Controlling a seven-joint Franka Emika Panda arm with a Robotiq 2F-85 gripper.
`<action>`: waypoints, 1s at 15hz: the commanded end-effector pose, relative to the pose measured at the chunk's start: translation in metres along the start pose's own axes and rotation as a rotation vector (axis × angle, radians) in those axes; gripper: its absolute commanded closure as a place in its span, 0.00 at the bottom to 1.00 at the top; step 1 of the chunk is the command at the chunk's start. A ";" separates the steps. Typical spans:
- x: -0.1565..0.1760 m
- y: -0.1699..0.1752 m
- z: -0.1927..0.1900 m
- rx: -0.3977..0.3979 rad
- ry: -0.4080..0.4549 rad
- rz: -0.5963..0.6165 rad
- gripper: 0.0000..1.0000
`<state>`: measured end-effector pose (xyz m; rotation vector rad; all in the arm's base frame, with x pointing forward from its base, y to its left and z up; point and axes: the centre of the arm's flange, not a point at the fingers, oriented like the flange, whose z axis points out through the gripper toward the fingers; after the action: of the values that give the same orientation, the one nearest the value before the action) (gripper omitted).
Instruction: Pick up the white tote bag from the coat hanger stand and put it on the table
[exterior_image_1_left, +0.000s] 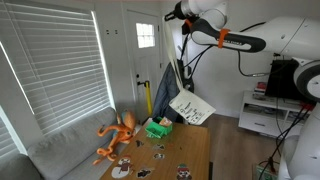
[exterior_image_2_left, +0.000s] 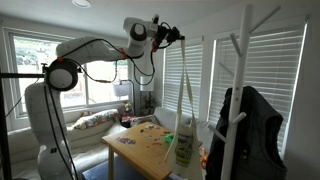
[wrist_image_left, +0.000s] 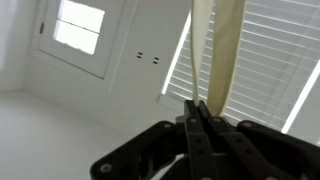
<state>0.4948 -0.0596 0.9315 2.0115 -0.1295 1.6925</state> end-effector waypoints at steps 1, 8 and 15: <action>0.044 -0.050 -0.023 0.210 0.042 0.025 0.99; 0.054 -0.105 -0.057 0.499 0.067 0.106 0.96; 0.044 -0.144 -0.053 0.636 0.008 0.089 0.99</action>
<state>0.5069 0.0810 0.9504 2.3741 0.2965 2.0232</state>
